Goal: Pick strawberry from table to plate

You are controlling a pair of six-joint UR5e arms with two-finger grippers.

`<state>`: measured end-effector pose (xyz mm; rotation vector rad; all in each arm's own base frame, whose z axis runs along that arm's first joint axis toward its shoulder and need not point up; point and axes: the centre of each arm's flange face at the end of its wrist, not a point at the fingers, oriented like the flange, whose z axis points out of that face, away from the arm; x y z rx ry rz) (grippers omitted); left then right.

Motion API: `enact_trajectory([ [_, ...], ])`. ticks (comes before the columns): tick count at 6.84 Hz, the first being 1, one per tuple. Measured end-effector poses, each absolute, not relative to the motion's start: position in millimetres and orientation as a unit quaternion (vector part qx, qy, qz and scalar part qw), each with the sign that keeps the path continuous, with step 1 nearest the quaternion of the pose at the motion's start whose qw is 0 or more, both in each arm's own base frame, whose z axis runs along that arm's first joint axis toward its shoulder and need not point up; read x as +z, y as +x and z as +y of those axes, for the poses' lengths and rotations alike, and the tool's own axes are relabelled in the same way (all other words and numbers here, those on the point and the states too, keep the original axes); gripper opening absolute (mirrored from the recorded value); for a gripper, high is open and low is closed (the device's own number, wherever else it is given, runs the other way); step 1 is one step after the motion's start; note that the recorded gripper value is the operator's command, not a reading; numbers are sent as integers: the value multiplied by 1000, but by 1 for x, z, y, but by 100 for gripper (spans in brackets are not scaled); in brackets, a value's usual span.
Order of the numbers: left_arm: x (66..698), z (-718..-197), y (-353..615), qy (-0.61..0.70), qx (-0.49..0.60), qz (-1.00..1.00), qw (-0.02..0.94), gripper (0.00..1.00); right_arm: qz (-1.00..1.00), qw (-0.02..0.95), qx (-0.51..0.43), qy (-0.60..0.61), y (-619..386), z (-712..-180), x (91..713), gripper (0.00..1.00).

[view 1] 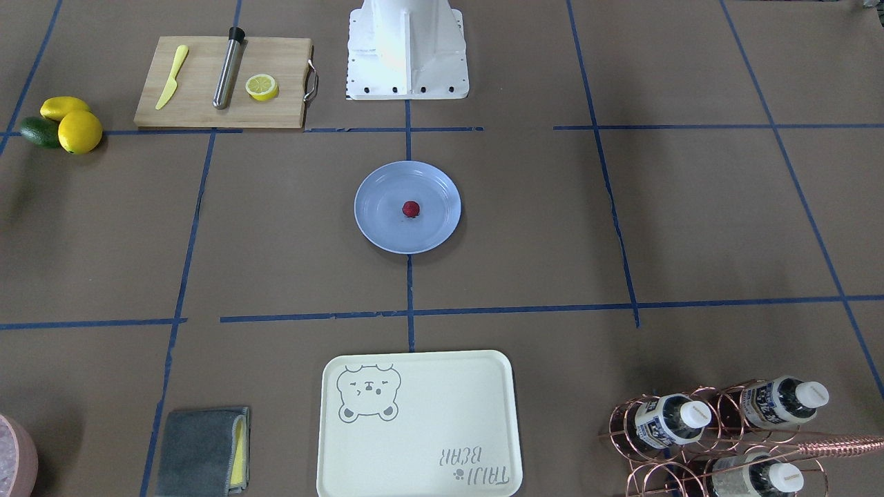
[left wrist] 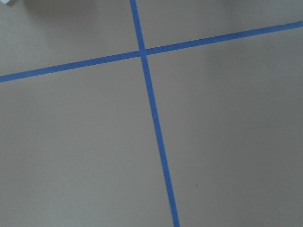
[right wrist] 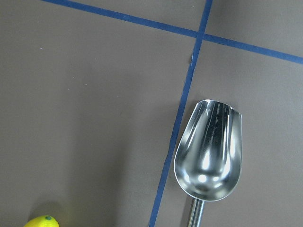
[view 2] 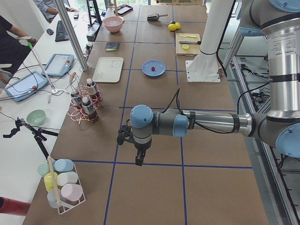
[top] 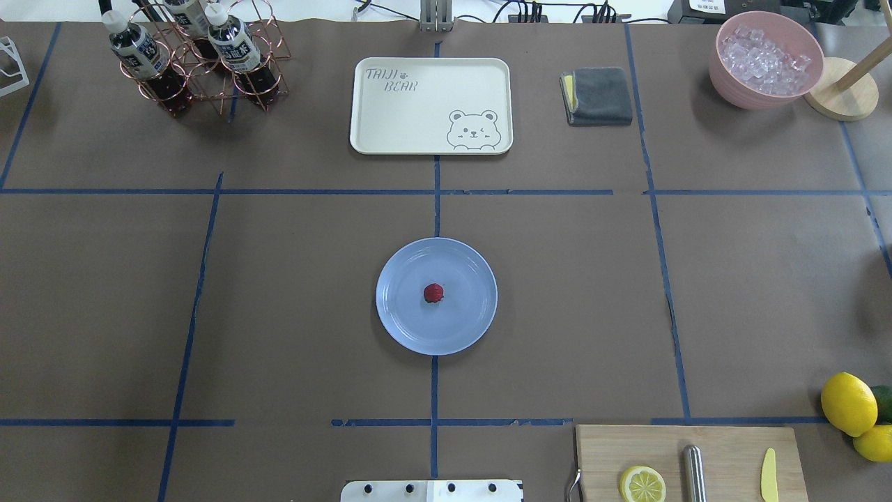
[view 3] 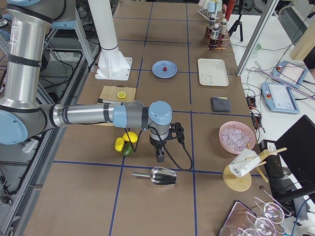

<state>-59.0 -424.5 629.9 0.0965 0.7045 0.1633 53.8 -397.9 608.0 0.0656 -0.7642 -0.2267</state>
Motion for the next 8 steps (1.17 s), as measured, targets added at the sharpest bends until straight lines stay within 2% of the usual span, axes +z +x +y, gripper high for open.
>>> enact_trajectory([
  [8, 632, -426, -51, 42, 74, 402, 912, 100, -361, 927, -101, 3, 44, -414, 608, 100],
])
